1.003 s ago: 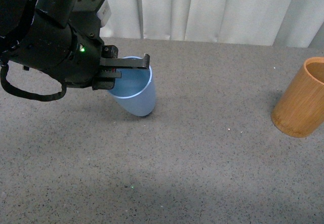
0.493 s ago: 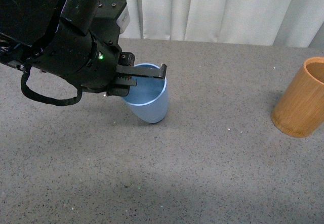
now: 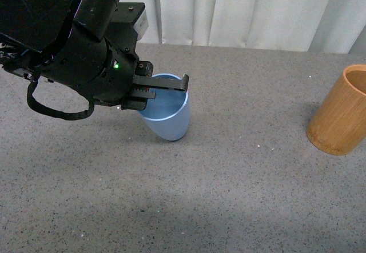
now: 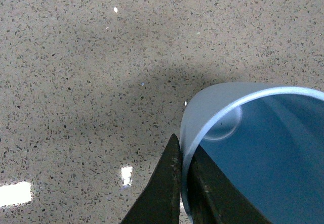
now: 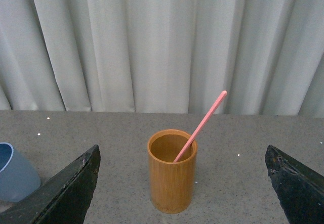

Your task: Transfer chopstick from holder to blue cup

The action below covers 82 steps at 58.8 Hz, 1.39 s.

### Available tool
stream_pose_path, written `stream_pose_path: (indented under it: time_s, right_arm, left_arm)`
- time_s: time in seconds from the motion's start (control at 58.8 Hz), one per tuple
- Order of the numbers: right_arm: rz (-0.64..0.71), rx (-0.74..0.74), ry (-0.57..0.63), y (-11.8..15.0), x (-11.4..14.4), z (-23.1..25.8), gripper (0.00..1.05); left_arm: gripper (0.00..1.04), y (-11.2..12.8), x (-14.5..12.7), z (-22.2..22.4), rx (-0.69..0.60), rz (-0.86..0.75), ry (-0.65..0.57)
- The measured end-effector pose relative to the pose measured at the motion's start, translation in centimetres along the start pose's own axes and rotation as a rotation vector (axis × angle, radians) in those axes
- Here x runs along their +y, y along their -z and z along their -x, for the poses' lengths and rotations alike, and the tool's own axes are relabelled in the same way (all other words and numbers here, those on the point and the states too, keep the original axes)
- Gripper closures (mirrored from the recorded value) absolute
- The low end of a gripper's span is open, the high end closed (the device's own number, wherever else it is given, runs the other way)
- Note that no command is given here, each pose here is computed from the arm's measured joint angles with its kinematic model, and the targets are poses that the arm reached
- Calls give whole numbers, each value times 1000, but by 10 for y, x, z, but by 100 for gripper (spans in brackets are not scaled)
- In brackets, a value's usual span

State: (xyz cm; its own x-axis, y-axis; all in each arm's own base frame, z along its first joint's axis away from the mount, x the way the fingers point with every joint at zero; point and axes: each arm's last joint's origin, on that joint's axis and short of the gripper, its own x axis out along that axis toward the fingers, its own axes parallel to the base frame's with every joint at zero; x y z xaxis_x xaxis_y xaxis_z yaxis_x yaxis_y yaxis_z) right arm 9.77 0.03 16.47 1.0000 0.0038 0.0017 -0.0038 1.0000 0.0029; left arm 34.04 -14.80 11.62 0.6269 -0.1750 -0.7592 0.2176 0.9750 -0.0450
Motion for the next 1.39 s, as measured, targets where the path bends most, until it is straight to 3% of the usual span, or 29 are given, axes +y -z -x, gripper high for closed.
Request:
stream_pose_path:
  time_s: [0.051,0.187,0.374,0.629,0.918,0.969,1.054,1.207,1.292,1.394]
  right_arm:
    - [0,0,0,0,0,0,10]
    - [0,0,0,0,0,0,10]
    - [0,0,0,0,0,0,10]
    - [0,0,0,0,0,0,10]
    - [0,0,0,0,0,0,10]
    - [0,0,0,0,0,0,10]
    - [0,0,-1,0,0,0,10]
    - [0,0,0,0,0,0,10]
    - [0,0,0,0,0,0,10]
    - [0,0,0,0,0,0,10]
  left_arm:
    - [99,-1,0,0,1,2,2]
    - [79,-4,-2,1,-6,4,12]
    - [41,-12,-4,2,-24,22,17]
    - [5,-19,0,3,-69,119,4]
    - [7,-26,25,14,-153,335,-40]
    - [15,-19,33,13,-328,285,-119]
    - [27,-1,47,22,-534,214,-152]
    - [52,28,82,88,-848,109,-175]
    - [64,46,97,118,-895,84,-188]
    - [82,91,111,142,-825,82,-216]
